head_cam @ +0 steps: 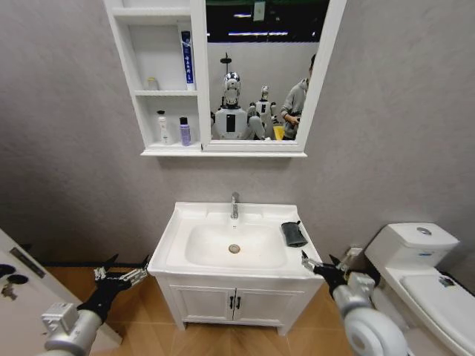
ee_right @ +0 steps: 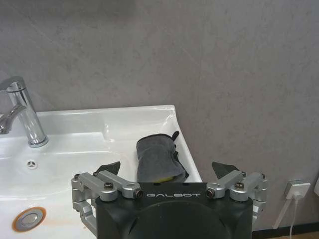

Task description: Move facial cleanser and shampoo from washbasin to cabinet, then wipe washbasin with towel.

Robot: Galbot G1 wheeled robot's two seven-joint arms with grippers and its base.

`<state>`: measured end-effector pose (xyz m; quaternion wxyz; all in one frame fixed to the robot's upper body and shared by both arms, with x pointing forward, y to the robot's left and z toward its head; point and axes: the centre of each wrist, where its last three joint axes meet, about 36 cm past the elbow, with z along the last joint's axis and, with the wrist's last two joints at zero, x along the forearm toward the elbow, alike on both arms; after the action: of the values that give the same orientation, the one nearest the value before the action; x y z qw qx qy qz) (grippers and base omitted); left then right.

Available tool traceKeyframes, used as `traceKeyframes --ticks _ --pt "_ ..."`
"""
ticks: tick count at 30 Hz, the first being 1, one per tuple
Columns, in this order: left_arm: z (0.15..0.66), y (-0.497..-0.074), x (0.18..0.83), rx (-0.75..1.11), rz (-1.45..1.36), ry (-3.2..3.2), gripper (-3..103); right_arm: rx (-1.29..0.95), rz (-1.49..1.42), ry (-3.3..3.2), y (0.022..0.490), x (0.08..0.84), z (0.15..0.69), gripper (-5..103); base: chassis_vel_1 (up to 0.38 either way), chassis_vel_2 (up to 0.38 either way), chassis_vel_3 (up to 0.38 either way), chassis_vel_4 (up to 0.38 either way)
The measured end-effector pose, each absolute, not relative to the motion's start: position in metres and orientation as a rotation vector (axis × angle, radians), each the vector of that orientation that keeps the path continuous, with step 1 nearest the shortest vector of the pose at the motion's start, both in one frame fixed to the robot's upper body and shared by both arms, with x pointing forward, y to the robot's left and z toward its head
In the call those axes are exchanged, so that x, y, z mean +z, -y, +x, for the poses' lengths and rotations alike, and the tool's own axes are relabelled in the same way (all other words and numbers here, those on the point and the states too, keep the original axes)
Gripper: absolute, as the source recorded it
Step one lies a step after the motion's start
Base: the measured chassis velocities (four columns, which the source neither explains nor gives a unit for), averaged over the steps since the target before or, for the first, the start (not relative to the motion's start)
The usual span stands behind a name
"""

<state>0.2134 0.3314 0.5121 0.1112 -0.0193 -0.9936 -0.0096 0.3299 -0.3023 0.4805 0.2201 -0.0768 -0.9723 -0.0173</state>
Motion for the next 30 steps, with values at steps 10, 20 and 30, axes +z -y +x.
traceKeyframes --ticks 10,20,30 --pt "0.213 -0.331 0.512 -0.028 -0.057 2.918 100 -0.04 -0.186 2.597 0.306 0.465 0.436 100 0.0 0.0 0.0 0.0" --pt "0.213 -0.331 0.512 -0.028 -0.057 2.918 100 -0.036 -0.186 2.5 0.281 0.45 0.494 100 0.0 0.0 0.0 0.0" --pt "0.213 -0.331 0.512 -0.028 -0.057 2.919 100 -0.003 -0.262 2.484 0.304 0.448 0.501 100 0.0 0.0 0.0 0.0"
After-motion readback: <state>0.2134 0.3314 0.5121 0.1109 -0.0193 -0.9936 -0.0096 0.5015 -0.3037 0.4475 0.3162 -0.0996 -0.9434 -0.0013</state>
